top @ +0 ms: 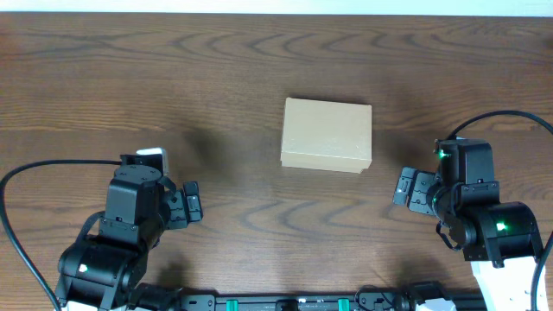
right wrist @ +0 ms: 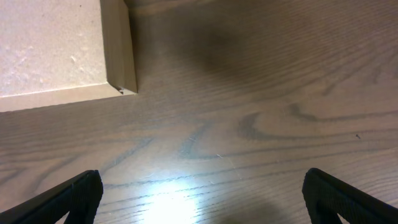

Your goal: Pack container

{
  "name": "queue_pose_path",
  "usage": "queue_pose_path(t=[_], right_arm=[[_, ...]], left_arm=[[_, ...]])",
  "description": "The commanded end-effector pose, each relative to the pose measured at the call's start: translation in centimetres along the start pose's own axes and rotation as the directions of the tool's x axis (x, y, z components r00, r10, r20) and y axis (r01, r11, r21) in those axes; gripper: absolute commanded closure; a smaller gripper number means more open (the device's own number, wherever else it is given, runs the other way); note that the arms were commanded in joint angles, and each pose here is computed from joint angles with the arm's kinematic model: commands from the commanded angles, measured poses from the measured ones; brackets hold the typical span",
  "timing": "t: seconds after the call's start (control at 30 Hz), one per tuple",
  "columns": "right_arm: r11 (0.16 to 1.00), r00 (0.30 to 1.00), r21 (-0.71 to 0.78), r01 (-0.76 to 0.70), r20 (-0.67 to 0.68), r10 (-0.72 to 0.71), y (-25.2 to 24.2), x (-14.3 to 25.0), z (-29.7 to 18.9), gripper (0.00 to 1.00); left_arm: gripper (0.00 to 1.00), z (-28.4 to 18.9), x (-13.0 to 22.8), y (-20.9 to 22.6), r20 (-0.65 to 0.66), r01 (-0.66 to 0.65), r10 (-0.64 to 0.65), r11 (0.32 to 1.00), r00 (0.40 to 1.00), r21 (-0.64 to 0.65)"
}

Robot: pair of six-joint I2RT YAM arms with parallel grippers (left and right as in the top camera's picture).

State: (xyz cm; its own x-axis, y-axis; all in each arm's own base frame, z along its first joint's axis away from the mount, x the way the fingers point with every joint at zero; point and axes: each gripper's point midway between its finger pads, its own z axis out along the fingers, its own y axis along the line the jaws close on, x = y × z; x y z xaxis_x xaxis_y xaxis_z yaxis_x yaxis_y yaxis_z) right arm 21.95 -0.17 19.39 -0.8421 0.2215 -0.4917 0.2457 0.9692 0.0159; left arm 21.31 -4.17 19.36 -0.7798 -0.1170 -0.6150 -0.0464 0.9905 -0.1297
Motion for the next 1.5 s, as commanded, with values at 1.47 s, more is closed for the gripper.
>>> queue_pose_path(t=[1.47], right_arm=[[0.996, 0.767, -0.081, 0.027, 0.641, 0.031, -0.7, -2.6, 3.2, 0.01]], left_arm=[[0.05, 0.0, 0.0, 0.4, 0.002, -0.005, 0.005, 1.000, 1.000, -0.019]])
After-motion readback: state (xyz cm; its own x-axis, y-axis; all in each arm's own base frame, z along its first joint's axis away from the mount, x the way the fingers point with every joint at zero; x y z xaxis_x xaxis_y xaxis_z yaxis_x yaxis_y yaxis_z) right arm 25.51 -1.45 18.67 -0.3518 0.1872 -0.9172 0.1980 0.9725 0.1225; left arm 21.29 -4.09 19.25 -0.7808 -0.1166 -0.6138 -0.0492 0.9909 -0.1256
